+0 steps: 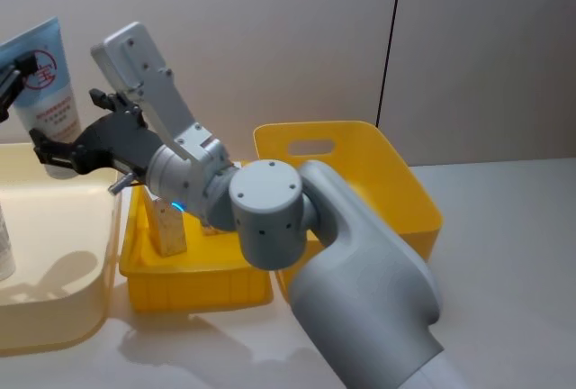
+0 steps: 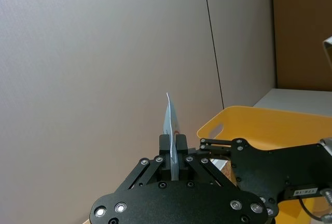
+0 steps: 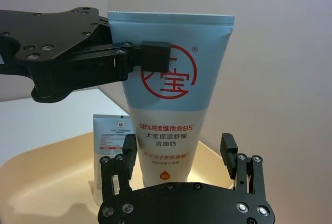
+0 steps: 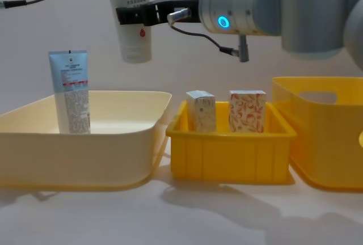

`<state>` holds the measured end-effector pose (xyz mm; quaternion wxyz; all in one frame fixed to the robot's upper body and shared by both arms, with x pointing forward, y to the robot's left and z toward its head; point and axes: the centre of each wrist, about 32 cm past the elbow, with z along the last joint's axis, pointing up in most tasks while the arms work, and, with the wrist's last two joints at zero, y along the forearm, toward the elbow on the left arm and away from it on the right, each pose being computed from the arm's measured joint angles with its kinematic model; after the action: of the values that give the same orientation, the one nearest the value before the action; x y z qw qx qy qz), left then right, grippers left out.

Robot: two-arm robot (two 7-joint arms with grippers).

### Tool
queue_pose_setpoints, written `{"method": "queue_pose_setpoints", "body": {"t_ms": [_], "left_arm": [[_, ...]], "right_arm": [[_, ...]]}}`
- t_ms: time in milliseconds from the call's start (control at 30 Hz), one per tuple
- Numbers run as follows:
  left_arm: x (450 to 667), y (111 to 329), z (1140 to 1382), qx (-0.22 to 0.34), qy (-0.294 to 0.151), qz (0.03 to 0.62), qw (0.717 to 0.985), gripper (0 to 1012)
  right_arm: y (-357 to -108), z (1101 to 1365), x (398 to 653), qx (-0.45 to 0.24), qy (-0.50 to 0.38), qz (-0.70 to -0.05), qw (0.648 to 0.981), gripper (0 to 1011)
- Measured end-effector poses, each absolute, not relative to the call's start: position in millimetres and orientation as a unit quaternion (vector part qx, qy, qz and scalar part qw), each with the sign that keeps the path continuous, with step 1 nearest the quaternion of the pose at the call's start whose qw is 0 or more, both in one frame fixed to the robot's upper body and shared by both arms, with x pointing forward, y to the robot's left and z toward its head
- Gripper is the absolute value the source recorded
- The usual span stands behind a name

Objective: Bimanual collaborative sorting of washing and personal care products

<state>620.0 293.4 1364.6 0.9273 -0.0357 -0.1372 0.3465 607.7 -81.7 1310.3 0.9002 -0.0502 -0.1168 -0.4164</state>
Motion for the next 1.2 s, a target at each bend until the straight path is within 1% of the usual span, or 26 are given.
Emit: {"method": "queue_pose_setpoints", "body": {"t_ms": [500, 1200], "left_arm": [[617.4, 296.6, 1362.5, -0.037, -0.138, 0.351, 0.925, 70], [617.4, 296.8, 1359.9, -0.04, -0.14, 0.35, 0.925, 70]], "right_arm": [[-58.9, 1315.7, 612.9, -0.074, -0.089, -0.416, 0.902, 1001], [-47.1, 1316.8, 618.3, -0.078, -0.083, -0.422, 0.899, 998]]}}
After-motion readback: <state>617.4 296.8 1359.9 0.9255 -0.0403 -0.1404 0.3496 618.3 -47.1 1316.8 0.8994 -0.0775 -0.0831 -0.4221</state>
